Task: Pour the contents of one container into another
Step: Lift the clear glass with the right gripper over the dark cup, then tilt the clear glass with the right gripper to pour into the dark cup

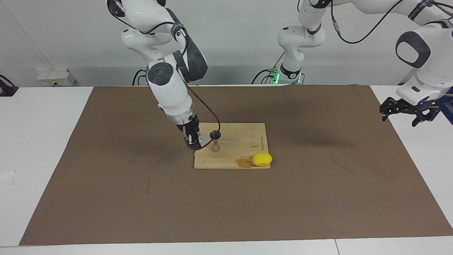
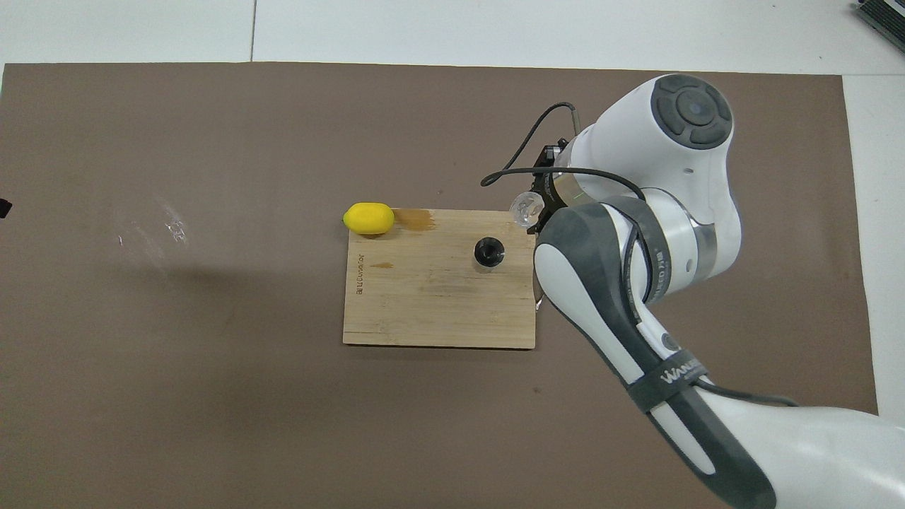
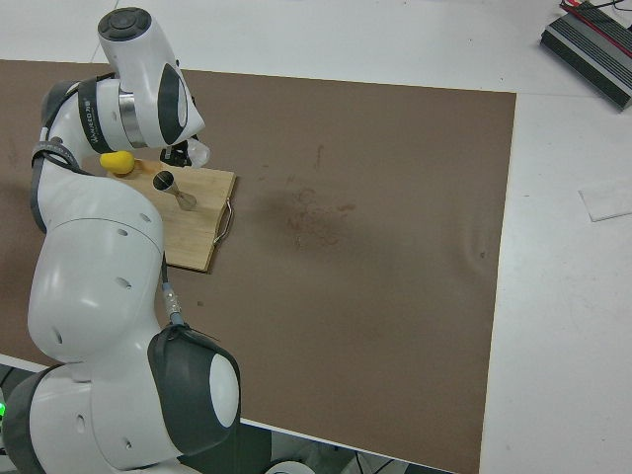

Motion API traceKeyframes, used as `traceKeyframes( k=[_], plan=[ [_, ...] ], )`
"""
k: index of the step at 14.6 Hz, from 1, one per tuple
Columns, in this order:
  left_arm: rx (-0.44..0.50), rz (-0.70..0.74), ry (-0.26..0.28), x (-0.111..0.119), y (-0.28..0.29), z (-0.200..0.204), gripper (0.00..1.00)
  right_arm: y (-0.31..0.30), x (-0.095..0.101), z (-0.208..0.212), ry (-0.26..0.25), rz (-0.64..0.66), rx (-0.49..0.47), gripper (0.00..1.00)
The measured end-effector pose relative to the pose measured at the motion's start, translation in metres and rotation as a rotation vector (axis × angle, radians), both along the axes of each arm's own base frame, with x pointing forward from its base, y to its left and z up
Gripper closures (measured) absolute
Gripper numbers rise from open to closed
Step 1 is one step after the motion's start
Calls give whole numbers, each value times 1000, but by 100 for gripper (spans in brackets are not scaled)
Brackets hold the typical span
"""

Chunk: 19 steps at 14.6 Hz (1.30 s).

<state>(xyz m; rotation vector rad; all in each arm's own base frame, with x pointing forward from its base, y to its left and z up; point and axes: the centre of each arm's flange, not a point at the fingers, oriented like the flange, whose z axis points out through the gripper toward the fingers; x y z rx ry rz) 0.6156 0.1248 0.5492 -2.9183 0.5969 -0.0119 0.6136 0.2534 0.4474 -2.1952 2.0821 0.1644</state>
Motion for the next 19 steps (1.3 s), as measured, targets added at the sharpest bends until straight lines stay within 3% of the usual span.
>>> traceKeyframes(
  k=[3, 10, 19],
  plan=[
    [-5, 140, -28, 1, -2, 0, 0, 15, -9, -2, 1, 45, -43, 49],
    [-18, 150, -104, -8, -22, 38, 0, 46, -24, -4, -24, 133, -117, 49],
    [-35, 299, -114, -17, -19, 37, 0, 63, -37, -8, -70, 236, -265, 49]
  ],
)
